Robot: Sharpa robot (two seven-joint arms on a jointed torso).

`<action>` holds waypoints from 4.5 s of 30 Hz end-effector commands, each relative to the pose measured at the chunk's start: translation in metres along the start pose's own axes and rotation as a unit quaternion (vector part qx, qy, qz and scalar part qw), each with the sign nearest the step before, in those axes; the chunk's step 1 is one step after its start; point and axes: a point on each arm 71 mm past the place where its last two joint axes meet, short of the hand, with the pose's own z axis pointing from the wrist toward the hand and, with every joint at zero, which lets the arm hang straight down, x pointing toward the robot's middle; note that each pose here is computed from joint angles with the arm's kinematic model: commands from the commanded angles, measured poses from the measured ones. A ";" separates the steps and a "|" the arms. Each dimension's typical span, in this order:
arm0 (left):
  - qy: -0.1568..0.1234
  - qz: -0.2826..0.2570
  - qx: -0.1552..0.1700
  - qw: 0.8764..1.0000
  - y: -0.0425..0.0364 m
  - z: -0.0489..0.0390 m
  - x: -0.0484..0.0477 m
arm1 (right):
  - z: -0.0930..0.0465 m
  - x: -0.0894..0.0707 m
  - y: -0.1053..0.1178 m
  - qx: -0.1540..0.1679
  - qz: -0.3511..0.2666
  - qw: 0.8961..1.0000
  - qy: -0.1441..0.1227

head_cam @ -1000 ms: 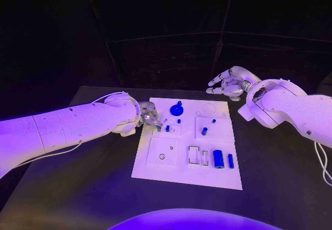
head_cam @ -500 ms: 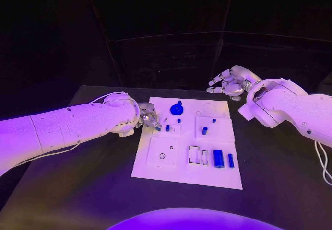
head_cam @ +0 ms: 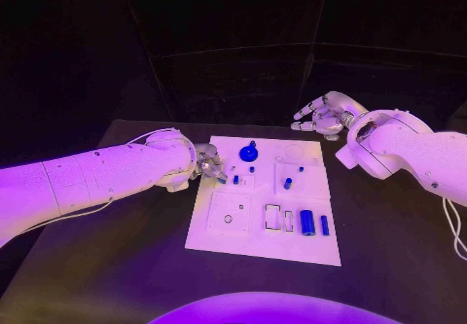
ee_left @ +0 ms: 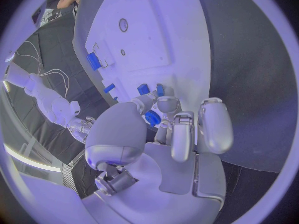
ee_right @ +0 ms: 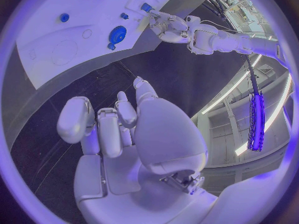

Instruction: Assemble the parts on the task board

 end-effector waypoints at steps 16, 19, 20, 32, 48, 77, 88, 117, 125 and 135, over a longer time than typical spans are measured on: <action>0.019 0.004 -0.011 1.000 -0.0004 0.0047 0.0053 | 0.001 0.000 0.002 -0.006 0.001 1.000 0.000; 0.021 0.005 -0.011 1.000 -0.0014 0.0055 0.0055 | 0.001 0.000 0.002 -0.006 0.001 1.000 0.001; 0.021 0.006 -0.011 1.000 -0.0017 0.0058 0.0056 | 0.001 0.000 0.002 -0.005 0.001 1.000 0.001; 0.023 0.006 -0.014 1.000 -0.0013 0.0072 0.0051 | 0.001 0.000 0.002 -0.005 0.000 1.000 0.002; 0.010 -0.001 -0.018 1.000 0.0013 0.0070 0.0026 | 0.002 0.000 0.002 -0.006 0.000 1.000 0.001; -0.147 -0.127 0.171 0.966 -0.0097 -0.0100 -0.0246 | 0.004 0.000 0.000 -0.002 0.001 1.000 0.005; -0.174 -0.060 0.297 0.937 -0.0437 0.0009 -0.0303 | 0.006 0.002 0.002 -0.005 0.002 1.000 0.006; -0.107 0.163 0.261 0.946 -0.0702 0.0448 -0.0077 | 0.008 0.006 0.007 -0.011 0.003 1.000 0.009; -0.102 0.174 0.250 0.947 -0.0720 0.0483 -0.0066 | 0.008 0.007 0.007 -0.011 0.003 1.000 0.009; -0.101 0.174 0.239 0.950 -0.0705 0.0506 -0.0075 | 0.008 0.007 0.007 -0.011 0.003 1.000 0.009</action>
